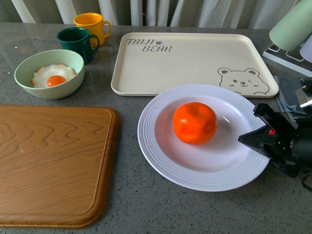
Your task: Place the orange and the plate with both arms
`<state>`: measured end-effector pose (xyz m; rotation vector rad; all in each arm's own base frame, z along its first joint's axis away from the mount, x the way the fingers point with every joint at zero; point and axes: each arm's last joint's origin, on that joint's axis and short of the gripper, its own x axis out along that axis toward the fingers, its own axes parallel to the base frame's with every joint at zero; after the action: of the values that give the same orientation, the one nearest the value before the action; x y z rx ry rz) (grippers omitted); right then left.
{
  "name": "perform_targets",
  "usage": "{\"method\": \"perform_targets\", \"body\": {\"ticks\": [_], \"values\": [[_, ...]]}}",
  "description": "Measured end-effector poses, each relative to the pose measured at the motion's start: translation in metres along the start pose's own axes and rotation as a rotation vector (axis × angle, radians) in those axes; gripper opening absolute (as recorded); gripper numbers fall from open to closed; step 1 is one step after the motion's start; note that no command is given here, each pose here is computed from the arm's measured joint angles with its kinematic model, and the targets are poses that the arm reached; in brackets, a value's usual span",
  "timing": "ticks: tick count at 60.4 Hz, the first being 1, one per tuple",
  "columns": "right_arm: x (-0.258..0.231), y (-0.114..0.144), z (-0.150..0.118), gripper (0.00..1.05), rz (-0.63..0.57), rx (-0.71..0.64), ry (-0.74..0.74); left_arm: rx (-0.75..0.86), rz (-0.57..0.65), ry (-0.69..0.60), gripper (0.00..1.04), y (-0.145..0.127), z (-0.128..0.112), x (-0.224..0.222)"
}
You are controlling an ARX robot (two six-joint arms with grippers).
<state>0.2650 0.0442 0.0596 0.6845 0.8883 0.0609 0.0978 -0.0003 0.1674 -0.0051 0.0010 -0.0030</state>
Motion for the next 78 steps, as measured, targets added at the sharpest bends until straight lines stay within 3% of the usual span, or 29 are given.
{"method": "perform_targets", "body": {"ticks": [17,44,56,78], "values": [[-0.028,-0.004,0.008,0.03,0.065,0.028,-0.027,0.0,0.0,0.0,0.96,0.0,0.0,0.0],[-0.054,-0.009,0.028,0.03,0.093,0.066,-0.119,0.0,0.0,0.0,0.96,0.0,0.0,0.0],[-0.052,0.006,0.041,0.03,0.136,0.063,-0.137,0.0,0.0,0.0,0.96,0.0,0.0,0.0],[0.004,0.047,0.101,0.03,0.207,0.074,-0.184,0.0,0.0,0.0,0.96,0.0,0.0,0.0]]}}
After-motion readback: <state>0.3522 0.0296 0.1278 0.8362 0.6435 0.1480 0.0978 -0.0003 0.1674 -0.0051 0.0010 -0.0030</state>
